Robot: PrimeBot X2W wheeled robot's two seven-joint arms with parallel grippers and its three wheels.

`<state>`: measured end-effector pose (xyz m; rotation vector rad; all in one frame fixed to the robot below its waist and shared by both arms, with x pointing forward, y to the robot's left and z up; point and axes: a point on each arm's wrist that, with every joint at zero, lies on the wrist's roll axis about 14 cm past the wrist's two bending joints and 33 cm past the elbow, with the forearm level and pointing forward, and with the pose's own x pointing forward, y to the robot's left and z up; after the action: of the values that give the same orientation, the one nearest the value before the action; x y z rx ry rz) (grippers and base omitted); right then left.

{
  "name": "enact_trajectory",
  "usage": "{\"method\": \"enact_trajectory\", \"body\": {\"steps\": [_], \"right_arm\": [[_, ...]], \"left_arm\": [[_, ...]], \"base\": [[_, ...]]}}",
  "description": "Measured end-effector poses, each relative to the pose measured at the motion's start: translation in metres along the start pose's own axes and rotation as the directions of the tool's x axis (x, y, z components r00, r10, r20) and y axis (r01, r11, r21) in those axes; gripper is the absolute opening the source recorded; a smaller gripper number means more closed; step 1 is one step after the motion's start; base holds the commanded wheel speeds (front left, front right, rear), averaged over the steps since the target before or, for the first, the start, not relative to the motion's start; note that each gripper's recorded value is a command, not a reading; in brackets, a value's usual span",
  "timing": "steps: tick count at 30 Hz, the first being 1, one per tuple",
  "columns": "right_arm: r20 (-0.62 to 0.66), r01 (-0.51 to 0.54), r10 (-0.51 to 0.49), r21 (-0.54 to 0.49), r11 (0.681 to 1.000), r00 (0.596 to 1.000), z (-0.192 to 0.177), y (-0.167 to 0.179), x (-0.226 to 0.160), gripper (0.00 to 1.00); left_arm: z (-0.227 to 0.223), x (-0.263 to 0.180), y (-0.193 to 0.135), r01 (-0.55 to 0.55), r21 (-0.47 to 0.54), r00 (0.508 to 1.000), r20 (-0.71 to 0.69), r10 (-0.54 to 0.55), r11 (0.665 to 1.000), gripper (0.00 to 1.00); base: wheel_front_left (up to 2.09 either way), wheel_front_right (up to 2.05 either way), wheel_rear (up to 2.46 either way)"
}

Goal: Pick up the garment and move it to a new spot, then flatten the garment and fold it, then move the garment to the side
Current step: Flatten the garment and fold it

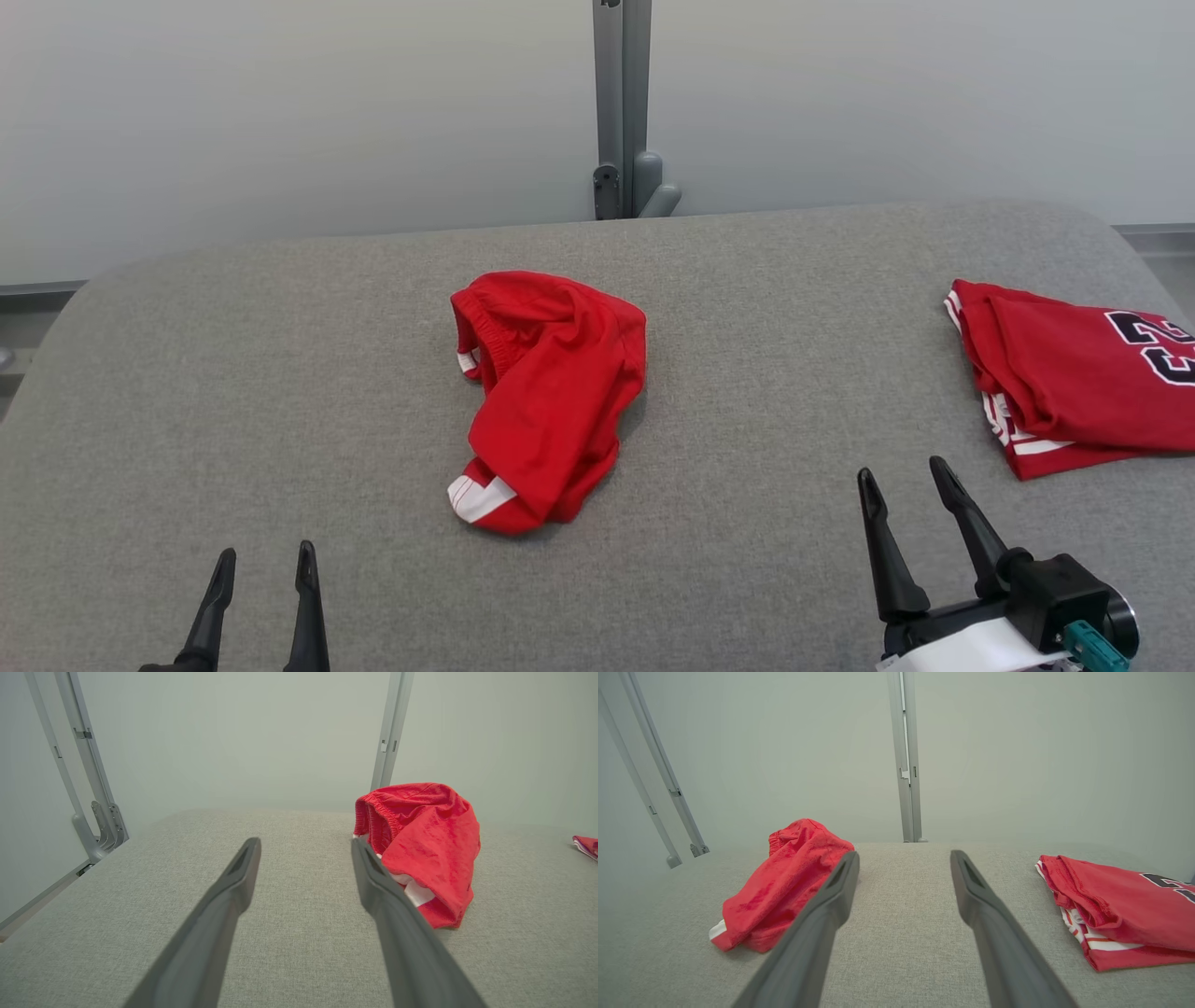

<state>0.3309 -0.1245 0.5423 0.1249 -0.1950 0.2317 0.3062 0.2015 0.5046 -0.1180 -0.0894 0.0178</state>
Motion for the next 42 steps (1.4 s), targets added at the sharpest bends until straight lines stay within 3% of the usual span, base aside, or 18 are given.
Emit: {"method": "enact_trajectory", "body": {"steps": [30,42], "right_arm": [[-0.036,0.003,-0.003,0.014,1.000,0.999,-0.011,0.001,-0.005,1.00],[-0.063,0.004,-0.004,0.000,1.000,0.998,-0.020,-0.001,0.003,1.00]], "left_arm": [[-0.008,0.007,-0.009,0.033,-0.001,0.999,-0.026,-0.033,0.999,1.00],[-0.012,0.057,-0.041,0.124,-0.042,0.992,-0.026,-0.125,0.991,1.00]], "base": [[0.00,0.00,0.00],[0.00,0.00,0.00]]}}
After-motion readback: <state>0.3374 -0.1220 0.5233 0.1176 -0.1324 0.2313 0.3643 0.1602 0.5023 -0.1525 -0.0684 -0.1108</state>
